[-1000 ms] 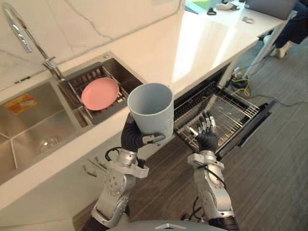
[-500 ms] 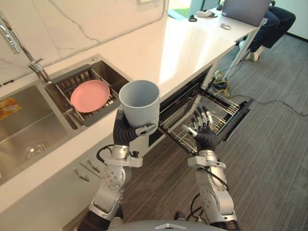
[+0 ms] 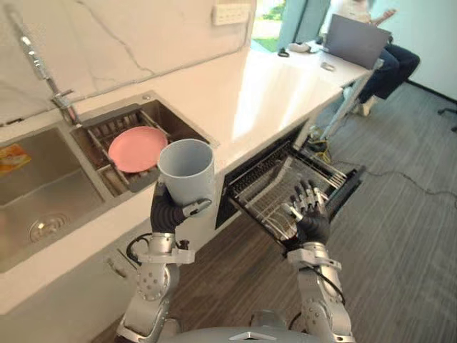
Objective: Walk over to the sink, pick up the cup, carry it to the dishwasher, place the cup inside the dishwasher, then close the dishwasher door
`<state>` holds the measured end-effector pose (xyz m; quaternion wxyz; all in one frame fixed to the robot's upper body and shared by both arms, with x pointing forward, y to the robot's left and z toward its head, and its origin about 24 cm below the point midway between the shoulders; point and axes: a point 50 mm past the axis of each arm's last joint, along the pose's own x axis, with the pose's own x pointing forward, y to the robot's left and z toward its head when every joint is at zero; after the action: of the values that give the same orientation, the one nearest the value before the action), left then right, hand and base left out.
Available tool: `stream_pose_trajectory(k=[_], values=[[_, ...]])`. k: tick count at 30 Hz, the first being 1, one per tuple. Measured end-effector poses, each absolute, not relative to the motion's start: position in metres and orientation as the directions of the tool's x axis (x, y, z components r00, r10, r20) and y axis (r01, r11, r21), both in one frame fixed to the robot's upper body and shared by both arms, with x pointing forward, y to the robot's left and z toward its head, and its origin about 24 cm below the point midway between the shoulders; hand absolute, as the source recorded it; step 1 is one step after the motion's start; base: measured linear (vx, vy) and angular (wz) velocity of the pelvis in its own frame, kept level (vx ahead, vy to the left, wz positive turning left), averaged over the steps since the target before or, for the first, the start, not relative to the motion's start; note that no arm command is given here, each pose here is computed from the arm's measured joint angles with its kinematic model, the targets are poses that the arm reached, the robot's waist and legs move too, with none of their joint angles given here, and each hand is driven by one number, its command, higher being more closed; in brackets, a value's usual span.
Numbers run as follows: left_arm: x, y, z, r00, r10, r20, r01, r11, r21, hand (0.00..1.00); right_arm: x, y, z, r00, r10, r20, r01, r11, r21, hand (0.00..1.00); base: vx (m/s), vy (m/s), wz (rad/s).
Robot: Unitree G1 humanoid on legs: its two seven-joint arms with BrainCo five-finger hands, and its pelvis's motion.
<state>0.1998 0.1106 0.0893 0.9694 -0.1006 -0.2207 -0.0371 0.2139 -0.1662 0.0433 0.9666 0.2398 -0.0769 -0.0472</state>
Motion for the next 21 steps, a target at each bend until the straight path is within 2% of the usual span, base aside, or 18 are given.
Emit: stream_pose_trajectory(k=[5, 8, 14, 18, 21], values=[[0.203, 0.126, 0.091, 0.897, 0.014, 0.441, 0.079, 0.978, -0.192, 1.00, 0.229, -0.157, 0.057, 0.977, -0.063, 0.203, -0.040, 0.884, 0.465, 0.00, 0.16, -0.192, -0.01], [0.202, 0.126, 0.094, 0.889, -0.019, 0.457, 0.118, 0.975, -0.190, 1.00, 0.222, -0.161, 0.061, 0.971, -0.064, 0.229, -0.050, 0.886, 0.461, 0.00, 0.24, -0.477, 0.80], [0.200, 0.114, 0.093, 0.892, 0.003, 0.451, 0.138, 0.950, -0.279, 1.00, 0.229, -0.201, 0.077, 0.956, -0.095, 0.278, -0.014, 0.930, 0.366, 0.00, 0.32, -0.390, 0.46], [0.203, 0.105, 0.104, 0.856, -0.041, 0.515, 0.198, 0.947, -0.254, 1.00, 0.229, -0.205, 0.083, 0.944, -0.121, 0.308, 0.003, 0.934, 0.358, 0.00, 0.16, -0.111, 0.26], [0.206, 0.104, 0.104, 0.853, -0.073, 0.517, 0.216, 0.950, -0.224, 1.00, 0.231, -0.192, 0.079, 0.946, -0.141, 0.290, 0.014, 0.916, 0.400, 0.00, 0.10, 0.001, 0.13]])
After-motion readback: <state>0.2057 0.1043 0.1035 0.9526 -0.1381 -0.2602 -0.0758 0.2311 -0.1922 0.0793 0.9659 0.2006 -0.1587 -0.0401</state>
